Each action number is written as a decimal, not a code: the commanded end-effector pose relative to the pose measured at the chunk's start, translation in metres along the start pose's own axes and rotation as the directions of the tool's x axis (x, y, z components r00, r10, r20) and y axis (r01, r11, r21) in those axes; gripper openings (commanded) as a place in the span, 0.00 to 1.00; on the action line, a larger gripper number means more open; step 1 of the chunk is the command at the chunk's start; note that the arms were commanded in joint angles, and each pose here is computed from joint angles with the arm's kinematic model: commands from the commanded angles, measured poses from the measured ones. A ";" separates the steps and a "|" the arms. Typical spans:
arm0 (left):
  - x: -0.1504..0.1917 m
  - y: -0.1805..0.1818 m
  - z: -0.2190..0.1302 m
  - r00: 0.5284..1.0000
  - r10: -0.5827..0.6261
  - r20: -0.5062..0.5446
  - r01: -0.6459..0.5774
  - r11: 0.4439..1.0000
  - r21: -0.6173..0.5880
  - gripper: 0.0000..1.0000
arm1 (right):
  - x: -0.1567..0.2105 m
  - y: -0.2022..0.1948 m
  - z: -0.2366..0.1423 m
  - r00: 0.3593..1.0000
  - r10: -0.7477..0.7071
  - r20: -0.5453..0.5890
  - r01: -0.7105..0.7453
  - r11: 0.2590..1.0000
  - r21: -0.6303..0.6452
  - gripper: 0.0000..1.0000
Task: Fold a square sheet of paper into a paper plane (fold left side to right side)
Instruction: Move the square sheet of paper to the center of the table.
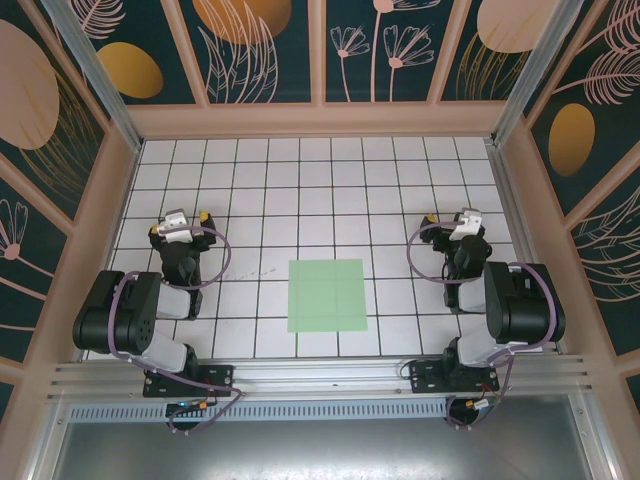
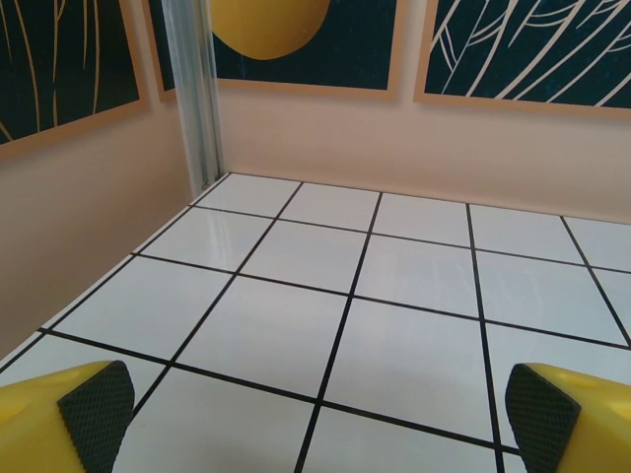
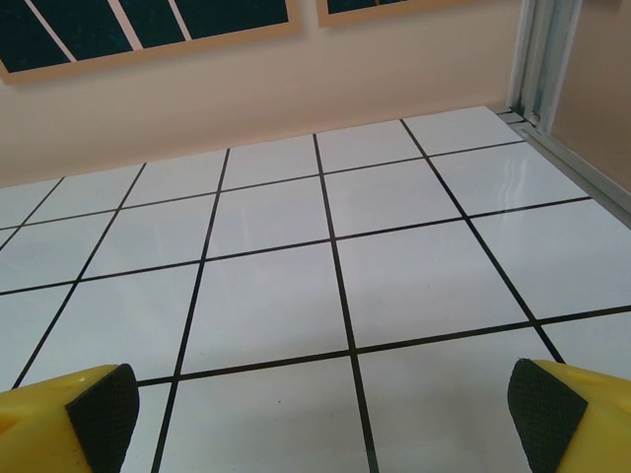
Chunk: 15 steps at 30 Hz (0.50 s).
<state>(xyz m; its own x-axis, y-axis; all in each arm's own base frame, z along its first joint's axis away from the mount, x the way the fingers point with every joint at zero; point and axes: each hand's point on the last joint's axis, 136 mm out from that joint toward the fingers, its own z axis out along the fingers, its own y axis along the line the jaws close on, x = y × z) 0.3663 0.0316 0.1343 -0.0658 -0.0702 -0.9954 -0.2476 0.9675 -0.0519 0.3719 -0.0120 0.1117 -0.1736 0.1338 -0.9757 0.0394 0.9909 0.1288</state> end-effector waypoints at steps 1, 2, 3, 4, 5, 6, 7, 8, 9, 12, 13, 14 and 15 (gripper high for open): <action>-0.008 0.007 -0.002 0.999 -0.036 0.037 0.037 0.999 -0.027 0.99 | -0.010 0.003 0.004 1.000 -0.004 0.029 0.005 1.000 -0.024 0.99; -0.010 0.008 -0.004 0.998 -0.040 0.045 0.042 0.999 -0.029 0.99 | -0.009 0.002 0.003 1.000 -0.004 0.028 0.005 1.000 -0.021 0.99; -0.012 0.007 -0.007 0.998 -0.042 0.053 0.043 0.999 -0.022 0.99 | -0.010 0.001 0.003 1.000 -0.001 0.031 0.001 1.000 -0.012 0.99; -0.013 0.007 -0.009 0.997 -0.042 0.059 0.043 0.999 -0.021 0.98 | -0.011 -0.001 0.003 0.999 0.004 0.032 -0.004 1.000 -0.001 0.99; -0.015 0.008 -0.010 0.997 -0.043 0.063 0.045 0.999 -0.022 0.99 | -0.012 -0.003 0.003 0.999 0.010 0.032 -0.010 1.000 0.011 0.99; -0.017 0.007 -0.011 0.997 -0.042 0.067 0.043 0.999 -0.015 0.99 | -0.014 -0.004 0.004 0.999 0.012 0.032 -0.012 1.000 0.015 0.99; -0.019 0.005 -0.011 0.997 -0.037 0.068 0.037 0.999 -0.004 0.98 | -0.016 -0.003 0.004 1.000 0.011 0.027 -0.012 1.000 0.016 0.99; -0.022 0.002 -0.012 0.997 -0.029 0.068 0.029 1.000 0.012 0.98 | -0.019 -0.002 0.005 1.000 0.009 0.017 -0.009 1.000 0.014 0.99; -0.025 0.001 -0.013 0.997 -0.025 0.069 0.024 1.000 0.021 0.99 | -0.024 -0.002 0.005 1.000 0.011 0.008 -0.011 1.000 0.019 0.99; -0.038 -0.001 -0.010 0.999 -0.027 0.035 0.027 1.000 0.016 0.98 | -0.039 -0.002 0.003 0.999 0.043 -0.015 -0.042 0.997 0.057 0.99; -0.040 -0.002 -0.007 0.999 -0.050 0.010 0.049 0.999 0.011 0.99 | -0.041 -0.002 0.002 0.998 0.060 -0.030 -0.058 0.996 0.069 0.99; -0.044 -0.003 -0.005 0.996 -0.085 -0.015 0.085 0.996 0.012 0.99 | -0.043 0.001 0.002 0.996 0.076 -0.048 -0.072 0.995 0.074 0.99; -0.047 -0.008 -0.004 0.993 -0.115 -0.032 0.116 0.993 0.031 0.99 | -0.045 0.007 0.002 0.994 0.084 -0.067 -0.079 0.994 0.072 0.99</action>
<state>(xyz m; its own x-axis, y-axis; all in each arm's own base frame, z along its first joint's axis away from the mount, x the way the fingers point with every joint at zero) 0.3588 0.0308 0.1819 0.0084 -0.1091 -0.9940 -0.2363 0.9657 -0.1080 0.3815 -0.0148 0.1549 -0.1646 0.1660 -0.9723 0.0779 0.9848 0.1550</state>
